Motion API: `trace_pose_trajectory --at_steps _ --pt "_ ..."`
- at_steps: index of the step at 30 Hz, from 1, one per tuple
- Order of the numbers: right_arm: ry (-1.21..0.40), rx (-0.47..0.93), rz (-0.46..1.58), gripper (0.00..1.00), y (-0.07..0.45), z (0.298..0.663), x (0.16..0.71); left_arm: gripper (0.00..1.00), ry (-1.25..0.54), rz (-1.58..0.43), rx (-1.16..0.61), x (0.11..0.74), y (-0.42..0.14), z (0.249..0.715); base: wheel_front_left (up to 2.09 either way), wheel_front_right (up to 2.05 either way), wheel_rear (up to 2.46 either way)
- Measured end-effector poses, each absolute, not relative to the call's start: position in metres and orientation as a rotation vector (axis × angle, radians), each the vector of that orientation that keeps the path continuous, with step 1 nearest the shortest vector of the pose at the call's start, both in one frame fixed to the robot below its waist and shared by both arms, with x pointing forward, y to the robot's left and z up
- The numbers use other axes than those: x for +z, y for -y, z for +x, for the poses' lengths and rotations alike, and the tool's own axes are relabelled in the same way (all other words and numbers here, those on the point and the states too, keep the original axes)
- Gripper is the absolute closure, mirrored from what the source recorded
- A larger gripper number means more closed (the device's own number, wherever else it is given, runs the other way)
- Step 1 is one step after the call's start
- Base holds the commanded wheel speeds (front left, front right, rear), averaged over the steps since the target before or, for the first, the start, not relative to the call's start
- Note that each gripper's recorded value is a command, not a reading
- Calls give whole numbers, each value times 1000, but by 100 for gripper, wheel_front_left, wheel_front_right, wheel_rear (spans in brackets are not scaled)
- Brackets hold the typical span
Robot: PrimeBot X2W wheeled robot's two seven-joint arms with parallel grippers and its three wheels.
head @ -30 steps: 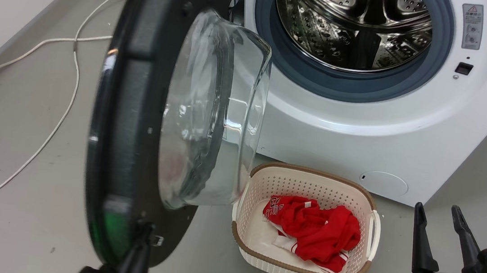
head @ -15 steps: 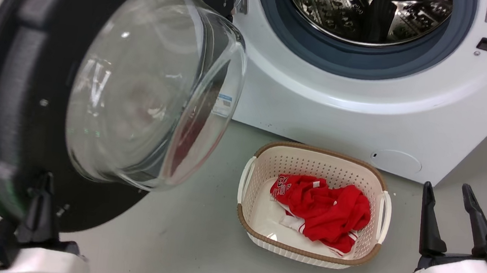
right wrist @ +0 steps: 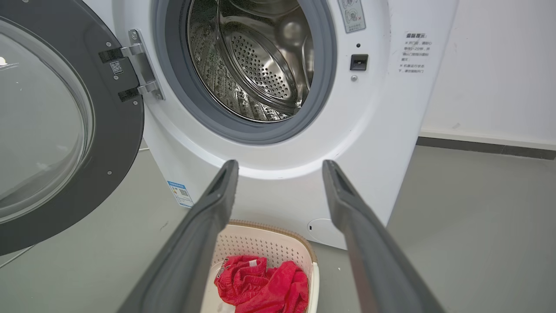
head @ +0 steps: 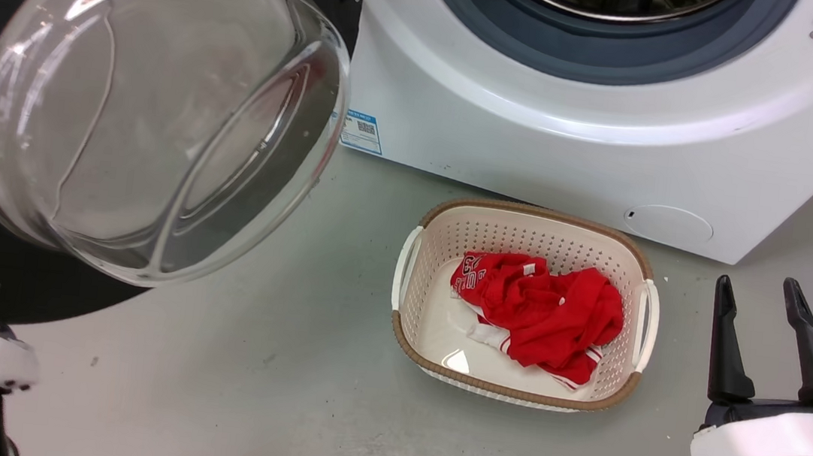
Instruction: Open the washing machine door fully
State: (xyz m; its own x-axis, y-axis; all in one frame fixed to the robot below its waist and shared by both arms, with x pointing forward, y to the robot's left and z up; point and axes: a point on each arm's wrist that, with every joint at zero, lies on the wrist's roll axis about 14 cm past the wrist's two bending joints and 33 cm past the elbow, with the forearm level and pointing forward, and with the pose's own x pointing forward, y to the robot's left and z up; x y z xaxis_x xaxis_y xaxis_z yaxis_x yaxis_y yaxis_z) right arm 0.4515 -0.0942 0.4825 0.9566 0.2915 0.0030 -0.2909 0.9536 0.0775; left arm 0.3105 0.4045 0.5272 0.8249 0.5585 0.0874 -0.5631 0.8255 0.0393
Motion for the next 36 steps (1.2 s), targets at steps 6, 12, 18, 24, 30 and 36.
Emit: trace_pose_trajectory --at_steps 6,12,18,24,30,36 --pt "-6 282 76 0 99 455 482 100 75 76 632 529 -425 315 0 0 0" --pt "-2 273 73 0 102 454 484 100 73 83 645 528 -433 313 0 0 0" --pt "18 268 77 0 105 447 492 100 83 91 620 528 -417 305 0 0 0" --pt "41 254 68 0 112 434 504 100 121 98 551 533 -373 297 0 0 0" --pt "63 232 63 0 121 422 513 100 165 75 454 541 -332 301 0 0 0" --pt "80 189 59 0 137 414 520 0 187 21 327 543 -287 316 0 0 0"
